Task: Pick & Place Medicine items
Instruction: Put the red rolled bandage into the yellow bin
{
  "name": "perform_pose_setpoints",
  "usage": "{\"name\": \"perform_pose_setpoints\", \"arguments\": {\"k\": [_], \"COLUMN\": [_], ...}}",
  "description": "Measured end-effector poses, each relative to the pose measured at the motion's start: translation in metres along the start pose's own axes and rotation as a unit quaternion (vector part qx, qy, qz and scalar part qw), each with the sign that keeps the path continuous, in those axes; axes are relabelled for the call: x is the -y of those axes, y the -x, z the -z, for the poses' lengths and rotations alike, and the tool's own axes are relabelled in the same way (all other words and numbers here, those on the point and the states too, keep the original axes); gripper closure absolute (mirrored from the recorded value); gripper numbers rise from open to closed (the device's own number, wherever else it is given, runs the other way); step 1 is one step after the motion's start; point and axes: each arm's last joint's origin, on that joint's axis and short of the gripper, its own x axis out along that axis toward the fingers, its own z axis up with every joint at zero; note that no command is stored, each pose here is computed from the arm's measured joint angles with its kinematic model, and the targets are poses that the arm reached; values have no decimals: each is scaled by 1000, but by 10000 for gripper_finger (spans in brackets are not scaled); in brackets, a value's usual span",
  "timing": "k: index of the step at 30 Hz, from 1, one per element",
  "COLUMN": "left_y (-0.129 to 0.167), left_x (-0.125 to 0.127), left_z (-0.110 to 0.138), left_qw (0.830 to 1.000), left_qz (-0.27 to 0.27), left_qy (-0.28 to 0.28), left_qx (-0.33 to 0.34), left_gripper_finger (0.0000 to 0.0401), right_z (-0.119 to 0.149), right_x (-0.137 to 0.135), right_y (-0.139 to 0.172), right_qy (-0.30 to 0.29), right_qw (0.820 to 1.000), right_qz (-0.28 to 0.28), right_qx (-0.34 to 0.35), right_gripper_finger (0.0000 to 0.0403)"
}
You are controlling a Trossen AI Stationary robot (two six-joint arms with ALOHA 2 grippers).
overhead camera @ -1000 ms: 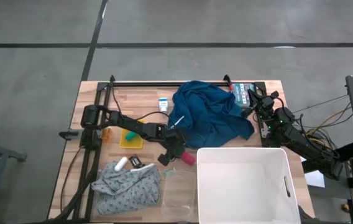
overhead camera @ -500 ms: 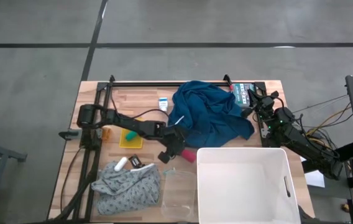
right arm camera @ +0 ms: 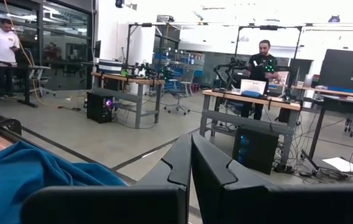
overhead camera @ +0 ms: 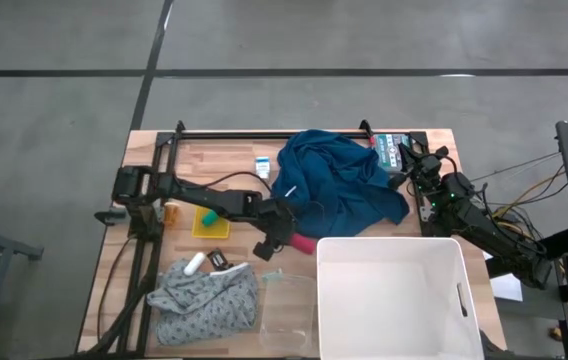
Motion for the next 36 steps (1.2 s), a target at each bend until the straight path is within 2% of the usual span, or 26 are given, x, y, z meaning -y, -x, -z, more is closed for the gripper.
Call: {"name": "perform_pose_setpoints", "arguments": {"k": [9, 15, 23, 36], "left_y": [5, 11, 17, 38], "left_x": [1, 3, 6, 11], "left_z": [5, 10, 20, 24], "left_qw": [997, 989, 967, 927], "left_qz": [-24, -42, -74, -125], "left_qy": [60, 119, 195, 300], "left_qx": [-42, -81, -146, -185], "left_gripper_finger": [228, 228, 228, 227], "right_z": [0, 0, 0, 0], "right_x": [0, 0, 0, 0], "right_y": [0, 0, 0, 0], "right_qy": [0, 0, 0, 0], "right_qw": [1000, 1000, 1000, 1000], "right_qz": [0, 0, 0, 0], "right_qx": [0, 0, 0, 0], "right_gripper_finger": [394, 394, 394, 394]}}
